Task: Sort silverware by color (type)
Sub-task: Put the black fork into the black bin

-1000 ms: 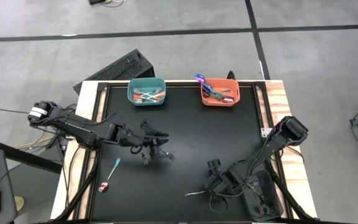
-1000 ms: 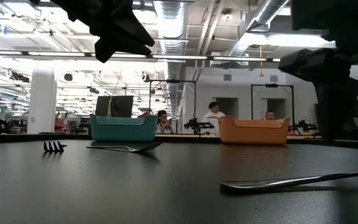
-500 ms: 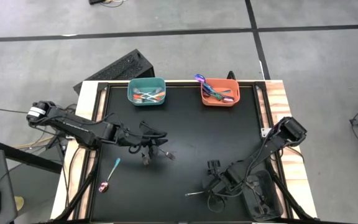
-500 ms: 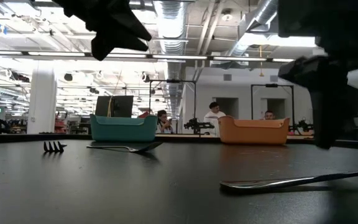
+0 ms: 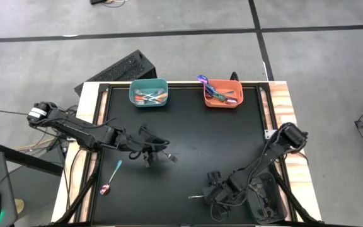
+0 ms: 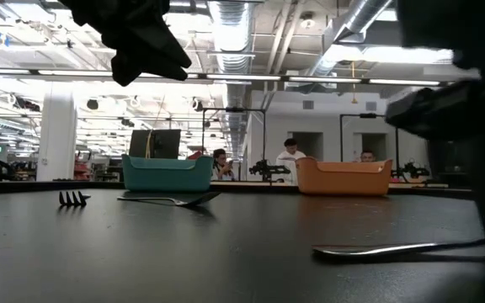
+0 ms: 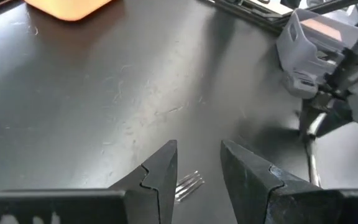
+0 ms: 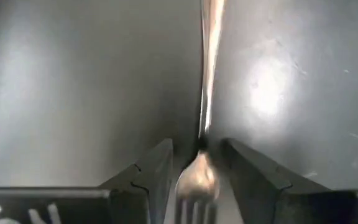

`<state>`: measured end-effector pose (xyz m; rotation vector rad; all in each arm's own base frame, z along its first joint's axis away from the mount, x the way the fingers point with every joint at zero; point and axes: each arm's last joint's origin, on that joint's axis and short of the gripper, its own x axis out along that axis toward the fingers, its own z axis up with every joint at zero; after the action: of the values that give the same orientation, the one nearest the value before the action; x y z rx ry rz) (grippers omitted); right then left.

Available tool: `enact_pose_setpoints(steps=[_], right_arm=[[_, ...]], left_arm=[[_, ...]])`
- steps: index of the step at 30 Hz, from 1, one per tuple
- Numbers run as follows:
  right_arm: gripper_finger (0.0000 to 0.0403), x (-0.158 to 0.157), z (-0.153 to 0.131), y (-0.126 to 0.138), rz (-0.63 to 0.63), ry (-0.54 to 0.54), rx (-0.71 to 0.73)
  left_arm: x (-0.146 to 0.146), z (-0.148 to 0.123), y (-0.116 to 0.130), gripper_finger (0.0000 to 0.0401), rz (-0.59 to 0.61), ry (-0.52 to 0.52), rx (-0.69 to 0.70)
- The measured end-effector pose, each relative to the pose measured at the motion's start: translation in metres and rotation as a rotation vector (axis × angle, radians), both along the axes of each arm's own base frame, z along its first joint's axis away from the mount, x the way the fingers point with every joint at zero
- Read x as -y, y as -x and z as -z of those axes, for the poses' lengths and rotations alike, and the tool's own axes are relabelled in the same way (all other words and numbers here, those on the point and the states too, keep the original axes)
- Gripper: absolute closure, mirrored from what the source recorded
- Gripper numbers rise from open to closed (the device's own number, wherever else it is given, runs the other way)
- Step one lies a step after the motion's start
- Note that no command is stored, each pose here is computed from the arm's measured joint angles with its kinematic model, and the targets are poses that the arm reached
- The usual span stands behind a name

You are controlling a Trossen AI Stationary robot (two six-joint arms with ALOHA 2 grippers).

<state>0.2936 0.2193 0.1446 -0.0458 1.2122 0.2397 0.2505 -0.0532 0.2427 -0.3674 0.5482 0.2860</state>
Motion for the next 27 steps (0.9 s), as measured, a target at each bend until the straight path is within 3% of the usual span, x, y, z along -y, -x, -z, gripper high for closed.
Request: enact_pose_setpoints(steps=[9, 15, 20, 27], right_arm=[[0.0260, 0.004, 0.011, -0.013, 0.041, 0.026, 0.002], [0.0374, 0.015, 0.006, -0.016, 0.144, 0.096, -0.066], [0.0390, 0.031, -0.013, -0.021, 0.290, 0.098, -0.055], [0.0398, 0.060, -0.079, -0.012, 0.510, 0.031, 0.091]], left_arm=[[0.000, 0.002, 0.001, 0.0291, 0.022, 0.008, -0.025], [0.000, 0.002, 0.001, 0.0291, 0.014, 0.004, -0.026], [-0.001, 0.002, 0.001, 0.0291, -0.010, -0.013, -0.021], [-0.007, 0.001, 0.000, 0.0291, -0.035, -0.021, -0.017]])
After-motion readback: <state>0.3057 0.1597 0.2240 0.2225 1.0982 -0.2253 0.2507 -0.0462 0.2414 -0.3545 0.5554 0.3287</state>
